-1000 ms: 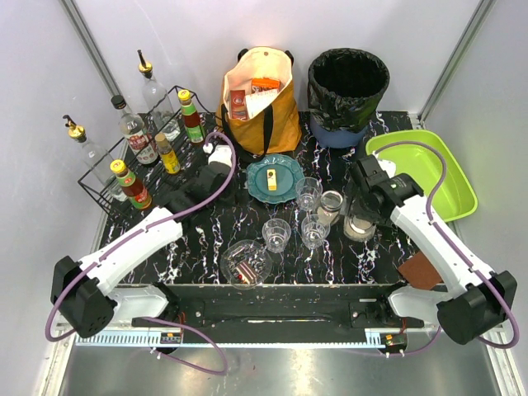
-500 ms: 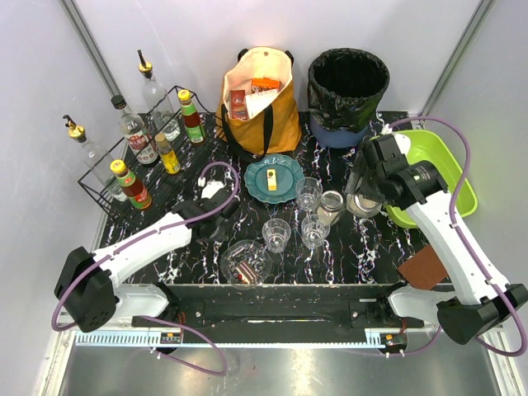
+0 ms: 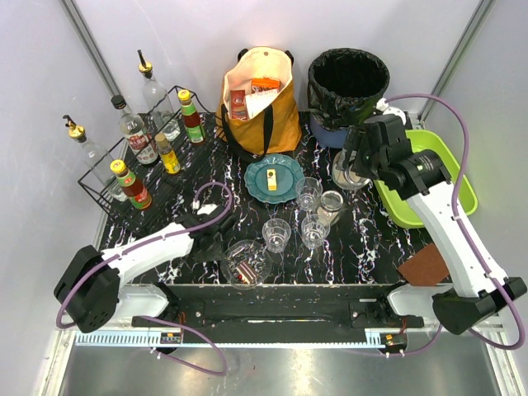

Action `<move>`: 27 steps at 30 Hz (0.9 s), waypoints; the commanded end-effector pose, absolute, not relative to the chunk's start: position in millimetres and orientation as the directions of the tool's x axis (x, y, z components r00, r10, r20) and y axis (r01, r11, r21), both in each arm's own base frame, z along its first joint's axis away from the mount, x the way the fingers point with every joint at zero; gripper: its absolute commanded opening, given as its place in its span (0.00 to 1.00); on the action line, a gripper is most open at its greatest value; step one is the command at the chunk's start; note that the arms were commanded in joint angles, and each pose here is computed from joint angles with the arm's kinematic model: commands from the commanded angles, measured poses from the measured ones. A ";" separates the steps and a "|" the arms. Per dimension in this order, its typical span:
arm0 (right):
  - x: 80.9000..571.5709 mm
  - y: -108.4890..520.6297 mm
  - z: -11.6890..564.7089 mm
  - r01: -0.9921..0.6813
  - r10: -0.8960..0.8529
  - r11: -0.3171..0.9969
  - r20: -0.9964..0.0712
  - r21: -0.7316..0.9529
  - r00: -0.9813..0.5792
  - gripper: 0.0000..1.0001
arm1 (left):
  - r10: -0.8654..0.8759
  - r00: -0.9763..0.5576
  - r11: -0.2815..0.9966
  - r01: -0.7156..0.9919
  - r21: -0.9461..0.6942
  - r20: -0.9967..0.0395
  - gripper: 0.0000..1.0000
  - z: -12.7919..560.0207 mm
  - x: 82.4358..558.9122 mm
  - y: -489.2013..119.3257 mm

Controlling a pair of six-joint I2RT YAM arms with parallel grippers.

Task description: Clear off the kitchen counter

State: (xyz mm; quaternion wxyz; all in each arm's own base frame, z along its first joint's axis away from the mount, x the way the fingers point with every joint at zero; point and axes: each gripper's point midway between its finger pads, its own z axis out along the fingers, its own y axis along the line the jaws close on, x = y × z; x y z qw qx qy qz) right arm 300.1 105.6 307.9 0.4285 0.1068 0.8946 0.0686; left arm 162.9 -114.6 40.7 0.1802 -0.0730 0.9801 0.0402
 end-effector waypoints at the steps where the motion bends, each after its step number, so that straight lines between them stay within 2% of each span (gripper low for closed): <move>1: 325.9 131.5 349.7 0.030 0.283 0.949 -0.806 0.313 -0.520 0.17 | -0.175 -0.933 0.984 -0.160 -0.072 -0.315 0.38 27.2 160.1 -140.8; 8: 340.1 161.9 338.0 -0.045 0.264 0.933 -0.764 0.357 -0.589 0.11 | -0.131 -0.935 0.982 -0.078 -0.171 -0.329 0.38 32.9 163.0 -165.6; 15: 343.8 235.7 330.0 -0.265 0.165 0.885 -0.790 0.383 -0.591 0.09 | -0.110 -0.929 0.980 -0.041 -0.196 -0.353 0.40 29.9 162.0 -177.5; 17: 343.6 259.9 328.6 -0.334 0.136 0.860 -0.804 0.386 -0.579 0.09 | -0.140 -0.906 0.983 -0.077 -0.169 -0.399 0.50 40.6 168.0 -167.2; 21: 344.0 305.1 311.5 -0.415 0.050 0.842 -0.816 0.345 -0.576 0.09 | -0.209 -0.799 0.978 -0.157 -0.141 -0.564 0.64 86.8 191.1 -141.1; 27: 334.5 370.3 276.4 -0.512 -0.067 0.805 -0.812 0.300 -0.580 0.09 | -0.264 -0.616 0.956 -0.269 -0.117 -0.742 0.66 169.5 206.0 -94.5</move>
